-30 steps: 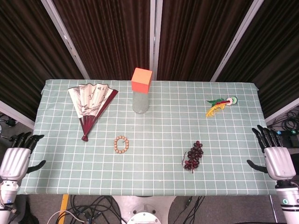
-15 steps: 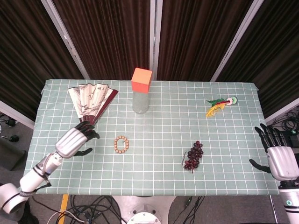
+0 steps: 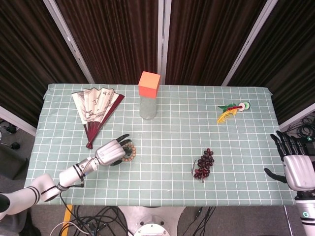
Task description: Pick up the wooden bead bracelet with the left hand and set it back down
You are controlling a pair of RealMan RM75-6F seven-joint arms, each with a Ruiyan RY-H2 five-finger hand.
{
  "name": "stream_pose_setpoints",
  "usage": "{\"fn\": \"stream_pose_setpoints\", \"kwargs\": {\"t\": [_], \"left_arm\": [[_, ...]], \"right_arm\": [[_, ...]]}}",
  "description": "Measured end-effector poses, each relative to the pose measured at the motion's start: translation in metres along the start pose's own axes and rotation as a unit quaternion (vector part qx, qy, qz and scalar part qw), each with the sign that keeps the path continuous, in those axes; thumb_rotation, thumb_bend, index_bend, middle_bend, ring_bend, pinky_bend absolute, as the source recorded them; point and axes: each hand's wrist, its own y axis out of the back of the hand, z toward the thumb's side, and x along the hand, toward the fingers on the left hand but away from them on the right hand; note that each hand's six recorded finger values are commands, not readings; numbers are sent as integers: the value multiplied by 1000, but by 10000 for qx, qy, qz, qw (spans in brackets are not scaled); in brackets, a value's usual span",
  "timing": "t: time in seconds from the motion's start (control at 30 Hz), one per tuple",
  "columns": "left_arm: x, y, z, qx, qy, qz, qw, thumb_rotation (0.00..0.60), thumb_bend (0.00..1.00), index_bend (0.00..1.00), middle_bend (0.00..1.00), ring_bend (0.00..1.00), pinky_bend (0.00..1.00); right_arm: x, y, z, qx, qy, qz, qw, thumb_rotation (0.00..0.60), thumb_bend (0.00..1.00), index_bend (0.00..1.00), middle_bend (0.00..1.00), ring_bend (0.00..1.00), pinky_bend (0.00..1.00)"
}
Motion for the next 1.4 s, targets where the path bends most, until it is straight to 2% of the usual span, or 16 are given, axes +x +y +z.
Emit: {"fn": "stream_pose_setpoints", "kwargs": {"t": [0.13, 0.6, 0.8, 1.0, 1.1, 1.23, 1.3, 1.4], "left_arm": [[4, -9, 3, 114, 62, -52, 9999, 600, 300, 425, 473, 132, 67], [9, -19, 3, 229, 131, -62, 9996, 600, 301, 450, 497, 133, 63], [11, -21, 5, 213, 137, -2, 9997, 600, 300, 517, 565, 195, 68], [11, -24, 2, 232, 176, 39, 9996, 600, 301, 525, 574, 207, 72], [11, -25, 2, 202, 190, 42, 9996, 600, 339, 539, 588, 231, 79], [11, -22, 0, -106, 283, 146, 9994, 600, 387, 559, 618, 264, 93], [10, -18, -1, -467, 369, 253, 9979, 600, 396, 567, 625, 272, 98], [8, -12, -5, -1193, 513, 460, 9905, 600, 408, 578, 641, 293, 103]], "right_arm": [[-2, -2, 0, -20, 1, 24, 10000, 600, 37, 0, 2, 0, 0], [0, -2, -4, -57, -50, 12, 10000, 600, 37, 0, 0, 0, 0], [0, -3, -5, -83, -64, 24, 9999, 600, 36, 0, 0, 0, 0], [0, -3, -6, -98, -70, 13, 9999, 600, 36, 0, 0, 0, 0], [0, -3, -5, -109, -67, 13, 9999, 600, 36, 0, 0, 0, 0], [0, -3, -5, -120, -57, -3, 9999, 600, 35, 0, 0, 0, 0], [1, -2, -5, -127, -53, -17, 9999, 600, 35, 0, 0, 0, 0], [1, 0, -5, -140, -45, -47, 9999, 600, 35, 0, 0, 0, 0]]}}
